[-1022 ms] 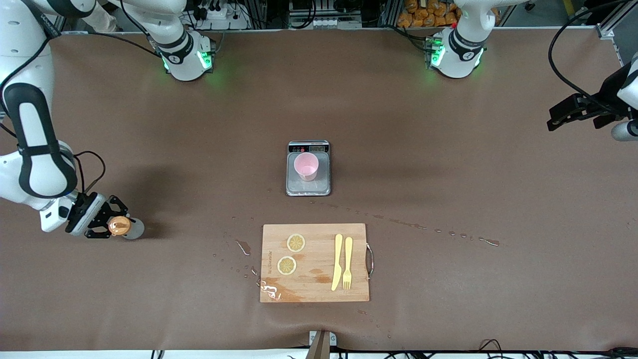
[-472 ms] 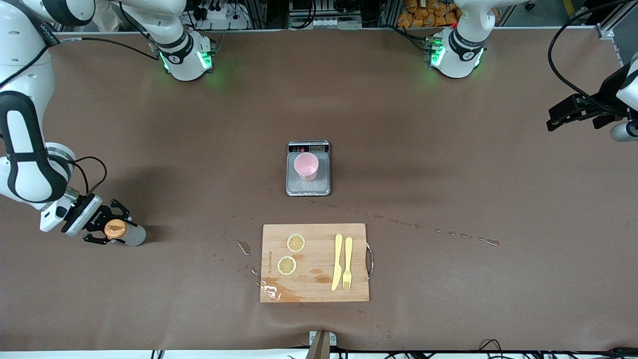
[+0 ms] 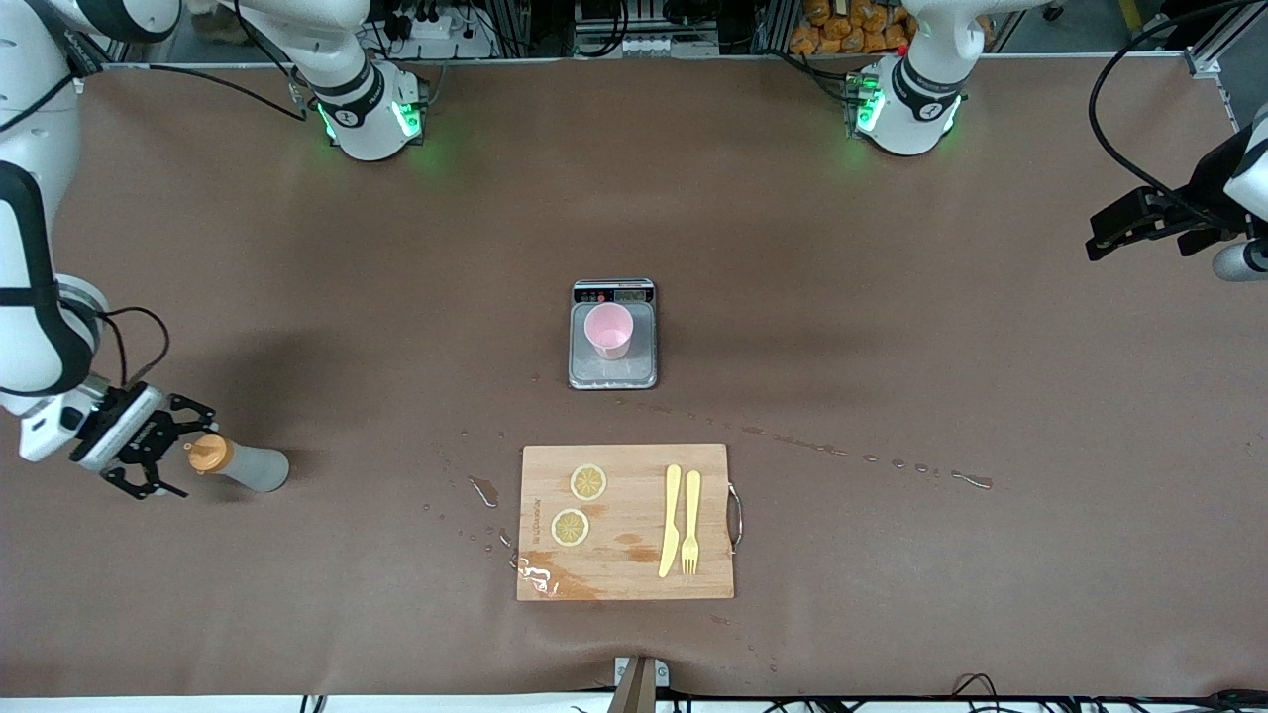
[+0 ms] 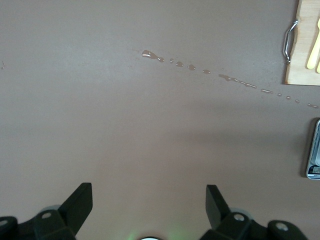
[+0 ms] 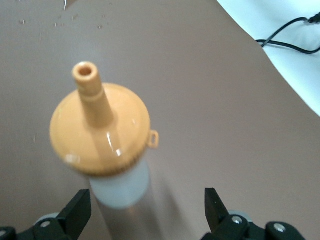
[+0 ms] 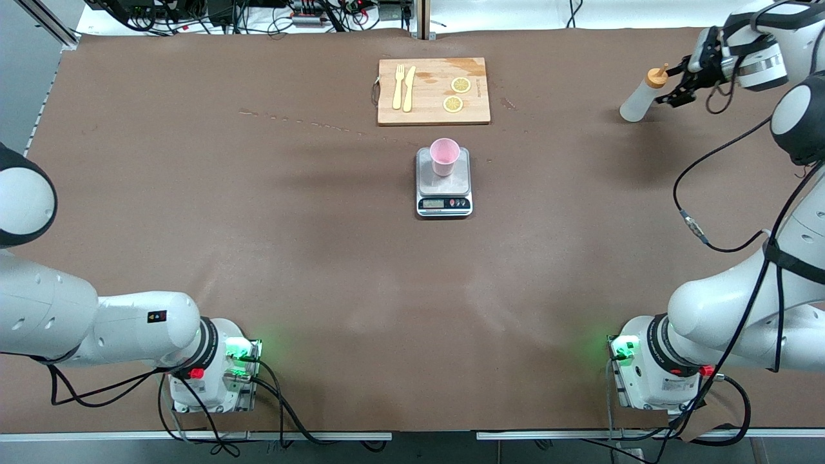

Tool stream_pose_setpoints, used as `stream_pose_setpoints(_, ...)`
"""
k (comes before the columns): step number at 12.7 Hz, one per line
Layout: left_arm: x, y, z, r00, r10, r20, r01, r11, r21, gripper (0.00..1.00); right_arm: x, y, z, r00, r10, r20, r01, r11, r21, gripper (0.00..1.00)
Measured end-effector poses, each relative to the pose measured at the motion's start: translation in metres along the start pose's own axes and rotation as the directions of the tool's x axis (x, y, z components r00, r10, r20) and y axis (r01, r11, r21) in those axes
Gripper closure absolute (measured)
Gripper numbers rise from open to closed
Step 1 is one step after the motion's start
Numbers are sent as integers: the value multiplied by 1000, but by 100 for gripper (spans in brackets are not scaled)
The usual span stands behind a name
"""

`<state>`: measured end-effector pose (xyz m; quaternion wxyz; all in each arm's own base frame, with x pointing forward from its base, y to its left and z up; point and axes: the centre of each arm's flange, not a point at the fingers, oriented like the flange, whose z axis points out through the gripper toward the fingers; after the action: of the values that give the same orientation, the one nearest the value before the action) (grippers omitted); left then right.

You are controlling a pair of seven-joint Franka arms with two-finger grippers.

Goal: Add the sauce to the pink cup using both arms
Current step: 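Open the right gripper and withdraw it from the bottle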

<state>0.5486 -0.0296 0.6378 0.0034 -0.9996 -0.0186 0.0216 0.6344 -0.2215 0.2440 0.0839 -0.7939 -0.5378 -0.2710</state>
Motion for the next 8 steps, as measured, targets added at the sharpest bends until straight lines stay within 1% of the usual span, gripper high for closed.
stream_pose_setpoints(2,0,1,0,1000,2,0,-2,1000,0,0,3,9,-31,999,-39,38,40,999,-21,0)
stream_pose_setpoints(4,0,2,0,1000,4,0,-4,1000,0,0,14,13,-57,996,-40,77,42,999,-19,0)
stream_pose_setpoints(6,0,3,0,1000,5,0,-5,1000,0,0,30,14,-77,992,11,123,-13,1000,9,0)
stream_pose_setpoints(8,0,3,0,1000,5,0,-5,1000,0,0,52,12,-97,980,89,177,-96,995,29,0)
